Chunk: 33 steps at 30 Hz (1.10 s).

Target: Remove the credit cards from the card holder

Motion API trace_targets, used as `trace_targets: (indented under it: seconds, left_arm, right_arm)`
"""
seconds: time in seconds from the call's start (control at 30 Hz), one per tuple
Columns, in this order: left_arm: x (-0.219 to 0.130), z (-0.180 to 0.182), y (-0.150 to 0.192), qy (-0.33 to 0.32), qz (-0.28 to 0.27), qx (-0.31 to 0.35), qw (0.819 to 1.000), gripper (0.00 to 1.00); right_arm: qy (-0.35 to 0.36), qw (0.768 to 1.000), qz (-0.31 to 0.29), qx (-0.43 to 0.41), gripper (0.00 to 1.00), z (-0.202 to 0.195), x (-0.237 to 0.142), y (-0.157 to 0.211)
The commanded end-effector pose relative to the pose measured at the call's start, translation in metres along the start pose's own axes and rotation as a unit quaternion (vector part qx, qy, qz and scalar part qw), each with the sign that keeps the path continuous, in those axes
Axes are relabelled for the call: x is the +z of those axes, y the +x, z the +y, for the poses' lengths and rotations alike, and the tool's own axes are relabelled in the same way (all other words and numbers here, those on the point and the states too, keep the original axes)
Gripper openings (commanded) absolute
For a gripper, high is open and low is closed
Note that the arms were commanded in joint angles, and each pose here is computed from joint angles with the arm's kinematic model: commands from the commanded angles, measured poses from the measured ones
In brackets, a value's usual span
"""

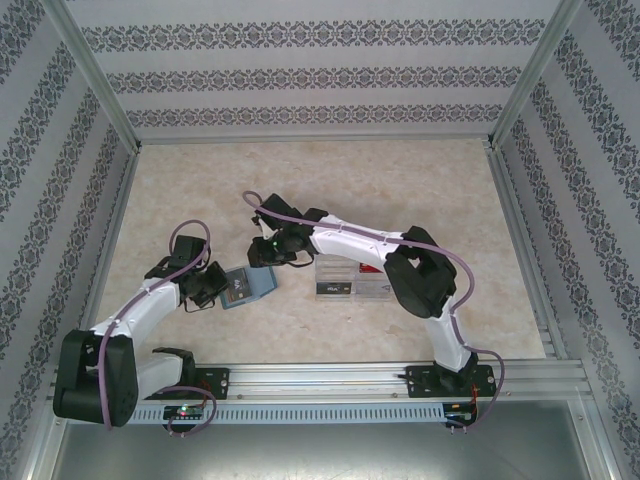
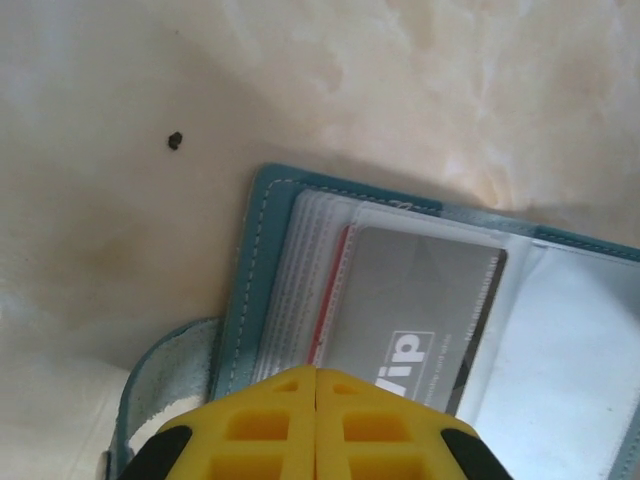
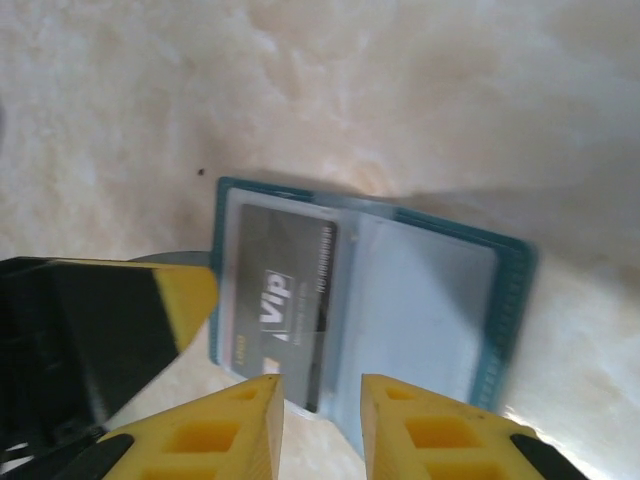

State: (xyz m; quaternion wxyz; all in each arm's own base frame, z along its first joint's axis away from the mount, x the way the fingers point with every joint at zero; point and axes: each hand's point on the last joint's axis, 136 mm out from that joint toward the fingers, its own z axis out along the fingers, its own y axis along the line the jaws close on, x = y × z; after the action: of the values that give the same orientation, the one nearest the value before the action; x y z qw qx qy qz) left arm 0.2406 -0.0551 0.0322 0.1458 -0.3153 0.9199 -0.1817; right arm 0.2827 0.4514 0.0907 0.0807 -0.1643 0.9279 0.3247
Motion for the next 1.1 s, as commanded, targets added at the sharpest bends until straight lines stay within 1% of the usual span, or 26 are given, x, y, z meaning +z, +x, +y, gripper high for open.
trace_targets:
  seconds: [0.0, 0.27, 0.53, 0.8, 1.07]
  left_arm:
    - [0.007, 0.012, 0.009, -0.012, 0.019, -0.017, 1.0, 0.08]
    - [0.011, 0.017, 0.013, -0.024, 0.028, -0.02, 0.999, 0.08]
    - [0.012, 0.021, 0.013, -0.034, 0.031, -0.021, 0.999, 0.08]
    - [0.013, 0.021, 0.014, -0.036, 0.035, -0.019, 0.999, 0.08]
    - [0.013, 0.021, 0.014, -0.036, 0.034, -0.02, 0.999, 0.08]
  right_arm:
    - [-0.048, 0.998, 0.028, 0.004, 0.27, 0.016, 0.017, 0.007]
    - [-0.059, 0.996, 0.064, 0.032, 0.26, 0.008, 0.035, 0.019]
    - [-0.068, 0.992, 0.088, 0.053, 0.24, 0.001, 0.047, 0.025]
    - [-0.076, 0.99, 0.103, 0.058, 0.24, 0.001, 0.056, 0.028]
    - [-0.072, 0.99, 0.108, 0.061, 0.21, -0.002, 0.059, 0.029]
